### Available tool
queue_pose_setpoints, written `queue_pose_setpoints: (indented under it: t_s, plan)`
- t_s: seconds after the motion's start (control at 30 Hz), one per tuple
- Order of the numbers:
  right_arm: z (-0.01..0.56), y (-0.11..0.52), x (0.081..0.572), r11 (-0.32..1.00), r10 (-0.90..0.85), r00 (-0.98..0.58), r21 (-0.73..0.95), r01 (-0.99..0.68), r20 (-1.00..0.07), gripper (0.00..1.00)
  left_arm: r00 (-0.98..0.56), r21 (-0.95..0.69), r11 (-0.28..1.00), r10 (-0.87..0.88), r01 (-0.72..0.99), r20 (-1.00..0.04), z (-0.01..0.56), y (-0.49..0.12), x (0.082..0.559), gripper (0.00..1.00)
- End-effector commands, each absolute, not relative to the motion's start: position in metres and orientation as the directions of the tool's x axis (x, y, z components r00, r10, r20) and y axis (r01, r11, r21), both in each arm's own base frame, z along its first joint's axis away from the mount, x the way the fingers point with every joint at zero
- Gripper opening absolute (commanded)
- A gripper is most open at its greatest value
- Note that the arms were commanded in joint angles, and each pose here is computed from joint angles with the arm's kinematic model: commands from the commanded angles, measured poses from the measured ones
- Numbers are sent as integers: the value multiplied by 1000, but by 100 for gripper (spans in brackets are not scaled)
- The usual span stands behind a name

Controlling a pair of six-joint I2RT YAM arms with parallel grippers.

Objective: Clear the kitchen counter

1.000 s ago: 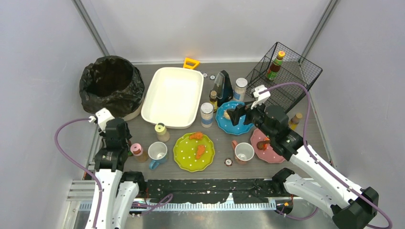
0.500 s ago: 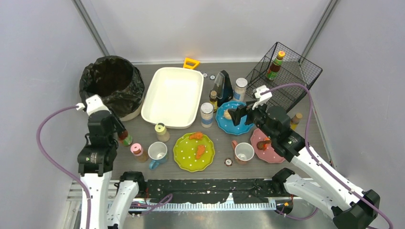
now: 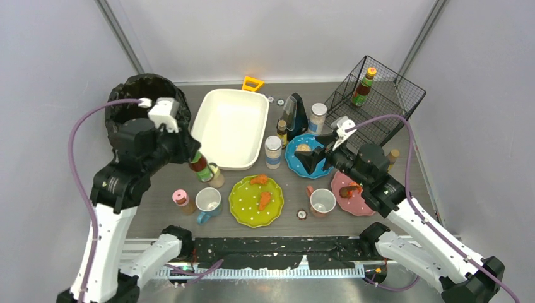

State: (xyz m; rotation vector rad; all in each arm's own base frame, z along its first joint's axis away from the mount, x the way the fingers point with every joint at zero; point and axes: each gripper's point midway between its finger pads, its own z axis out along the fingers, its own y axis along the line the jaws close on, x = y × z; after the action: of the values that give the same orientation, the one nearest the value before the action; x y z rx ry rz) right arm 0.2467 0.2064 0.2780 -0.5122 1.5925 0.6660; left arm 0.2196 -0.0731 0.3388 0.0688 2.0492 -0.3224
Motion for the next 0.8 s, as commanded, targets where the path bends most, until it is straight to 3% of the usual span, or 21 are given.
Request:
queue_pose_setpoints:
  t_s: [0.0,0.3,0.77]
  plan:
    - [307,225,226,620,101,-31,87,-780,-994,96,-371,-206,893,-48,400,-928,383,-121,225,0]
    - [314,251,209,526,119,-26,85,-846,-993,95,-382,-251,813,-38,525,-923,386,-201,233,0]
    - [326,292,203,585,110,76,3,-811,-991,92,-397,-315,777,-91,545,-913,400,-267,241,0]
